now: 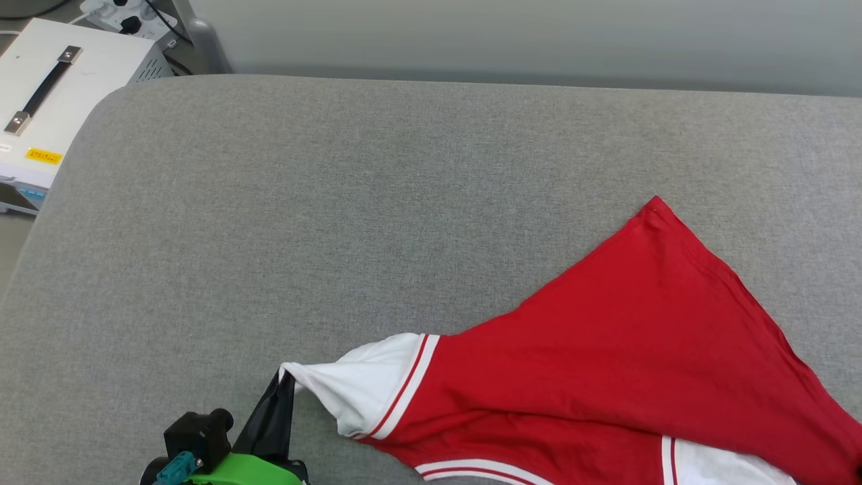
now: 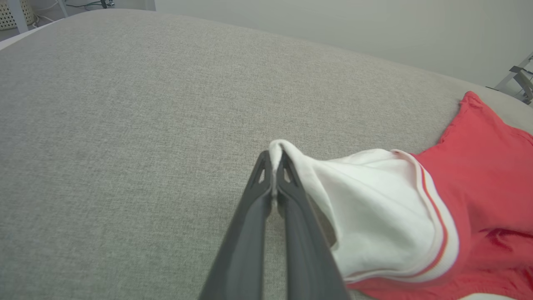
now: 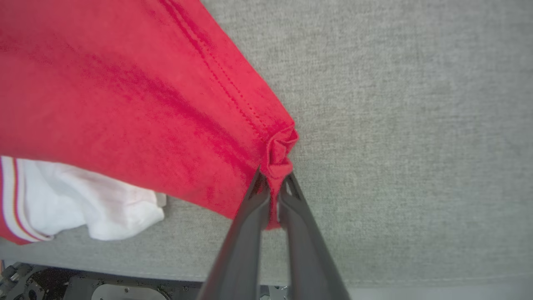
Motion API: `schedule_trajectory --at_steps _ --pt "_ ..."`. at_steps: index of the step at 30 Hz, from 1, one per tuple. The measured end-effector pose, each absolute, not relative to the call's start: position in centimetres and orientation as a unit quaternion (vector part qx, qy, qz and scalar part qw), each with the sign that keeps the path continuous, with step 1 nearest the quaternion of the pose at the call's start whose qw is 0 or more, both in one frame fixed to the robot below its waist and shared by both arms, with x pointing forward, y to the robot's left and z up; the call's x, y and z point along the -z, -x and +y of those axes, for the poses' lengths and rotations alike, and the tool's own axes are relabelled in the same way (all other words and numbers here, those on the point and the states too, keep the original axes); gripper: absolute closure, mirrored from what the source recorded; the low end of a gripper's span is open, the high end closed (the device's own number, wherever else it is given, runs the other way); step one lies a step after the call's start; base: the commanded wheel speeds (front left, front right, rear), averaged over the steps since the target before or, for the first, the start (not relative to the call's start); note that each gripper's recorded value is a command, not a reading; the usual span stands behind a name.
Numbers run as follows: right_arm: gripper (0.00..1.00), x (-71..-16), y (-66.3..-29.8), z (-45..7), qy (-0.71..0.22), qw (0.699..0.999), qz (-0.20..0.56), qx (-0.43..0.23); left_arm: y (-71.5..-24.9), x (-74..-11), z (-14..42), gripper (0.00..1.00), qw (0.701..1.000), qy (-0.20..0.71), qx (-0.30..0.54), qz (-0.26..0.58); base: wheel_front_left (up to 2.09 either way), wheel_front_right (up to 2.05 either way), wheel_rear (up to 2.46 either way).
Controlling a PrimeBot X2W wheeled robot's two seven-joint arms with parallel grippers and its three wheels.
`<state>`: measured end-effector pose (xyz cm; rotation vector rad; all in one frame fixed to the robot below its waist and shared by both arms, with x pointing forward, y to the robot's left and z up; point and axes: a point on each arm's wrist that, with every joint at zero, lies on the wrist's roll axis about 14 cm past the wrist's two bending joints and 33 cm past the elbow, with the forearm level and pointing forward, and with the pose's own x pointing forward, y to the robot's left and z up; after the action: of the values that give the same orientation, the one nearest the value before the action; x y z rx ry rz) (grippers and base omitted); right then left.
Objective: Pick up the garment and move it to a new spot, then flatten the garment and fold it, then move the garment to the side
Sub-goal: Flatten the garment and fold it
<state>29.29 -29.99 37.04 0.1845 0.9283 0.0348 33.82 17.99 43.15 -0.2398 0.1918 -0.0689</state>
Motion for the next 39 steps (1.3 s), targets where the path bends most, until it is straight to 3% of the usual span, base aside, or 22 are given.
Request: schedule_trajectory --at_steps 9,15,24,30,39 --pt "0.0 -46.7 -38.5 -29.2 -0.016 0.957 0.285 -0.059 -33.8 -43.1 17.8 1.0 0.987 0.119 0.035 0.097 0.0 0.0 0.0" --pt "0.0 -51.9 -44.4 -24.7 0.042 0.962 0.231 -0.137 -34.8 -43.3 17.7 1.0 0.988 0.118 0.037 0.092 0.0 0.0 0.0" --pt "0.0 -50.1 -49.8 -17.3 0.127 0.913 0.304 -0.241 -36.5 -43.2 17.5 1.0 0.989 0.116 0.035 0.089 0.0 0.0 0.0" --pt "0.0 -45.2 -51.3 -15.7 0.161 0.868 0.394 -0.255 -37.2 -42.8 17.3 1.0 0.988 0.117 0.034 0.09 0.0 0.0 0.0" --pt "0.0 -38.8 -53.1 -15.6 0.172 0.831 0.47 -0.244 -38.1 -42.0 17.6 1.0 0.988 0.118 0.025 0.095 0.0 0.0 0.0"
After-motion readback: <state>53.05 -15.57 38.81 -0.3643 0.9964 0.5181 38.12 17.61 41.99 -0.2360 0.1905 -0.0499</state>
